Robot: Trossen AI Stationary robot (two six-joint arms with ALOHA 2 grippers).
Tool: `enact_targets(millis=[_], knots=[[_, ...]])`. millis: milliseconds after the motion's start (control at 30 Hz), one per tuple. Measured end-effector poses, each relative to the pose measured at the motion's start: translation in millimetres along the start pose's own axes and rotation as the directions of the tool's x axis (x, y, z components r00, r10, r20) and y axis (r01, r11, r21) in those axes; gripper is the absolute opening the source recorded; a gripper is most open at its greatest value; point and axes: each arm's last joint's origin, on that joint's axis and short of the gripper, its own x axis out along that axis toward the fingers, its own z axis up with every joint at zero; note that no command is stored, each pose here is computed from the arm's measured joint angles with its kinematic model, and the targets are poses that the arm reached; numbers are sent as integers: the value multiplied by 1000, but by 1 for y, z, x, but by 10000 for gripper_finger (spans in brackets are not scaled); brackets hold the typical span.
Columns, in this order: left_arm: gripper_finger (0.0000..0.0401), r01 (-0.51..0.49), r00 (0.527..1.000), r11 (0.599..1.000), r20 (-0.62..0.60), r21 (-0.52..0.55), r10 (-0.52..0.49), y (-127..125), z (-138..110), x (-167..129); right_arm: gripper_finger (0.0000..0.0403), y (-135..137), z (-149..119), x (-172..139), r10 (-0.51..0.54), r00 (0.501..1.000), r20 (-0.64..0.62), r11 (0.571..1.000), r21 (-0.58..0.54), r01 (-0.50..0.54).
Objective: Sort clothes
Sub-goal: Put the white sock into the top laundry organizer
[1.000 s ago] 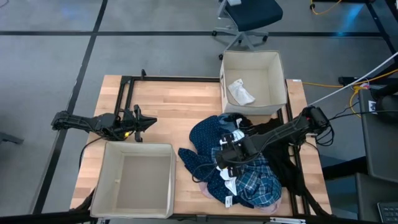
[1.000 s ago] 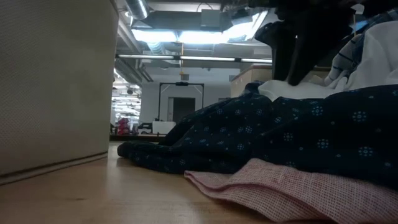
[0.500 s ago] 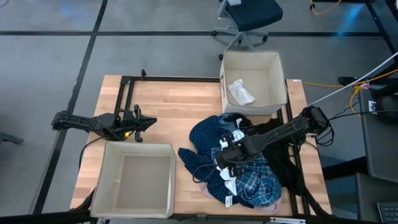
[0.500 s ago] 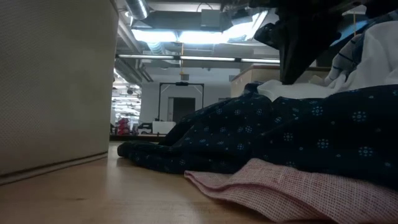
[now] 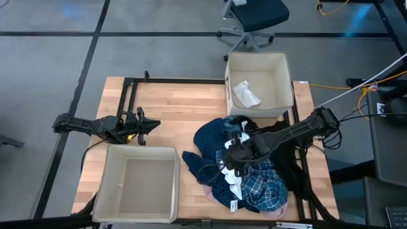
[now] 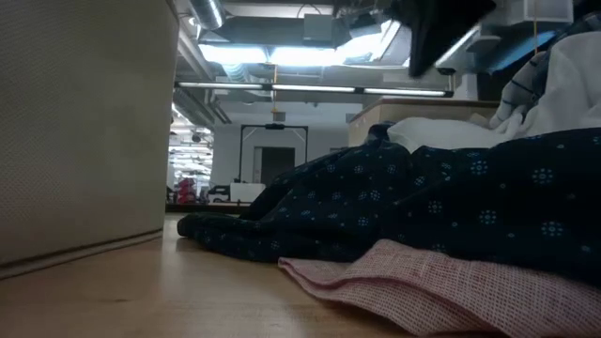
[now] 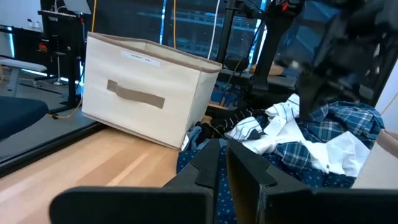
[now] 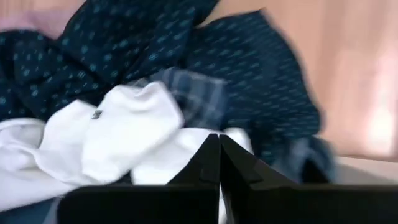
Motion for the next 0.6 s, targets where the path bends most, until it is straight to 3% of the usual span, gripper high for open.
enact_targets(millis=[133,267,400,600], knots=[[19,0,1000,1000,0,0,0,0,0,0,4,-6,2,-18,-15,997,71,997,78,10],[19,0,1000,1000,0,0,0,0,0,0,25,-2,-2,-9,51,998,43,985,161,-58],[19,0,1000,1000,0,0,0,0,0,0,70,7,-11,16,103,994,-29,978,184,-96],[19,0,1000,1000,0,0,0,0,0,0,148,14,-16,37,139,990,14,971,196,-139]])
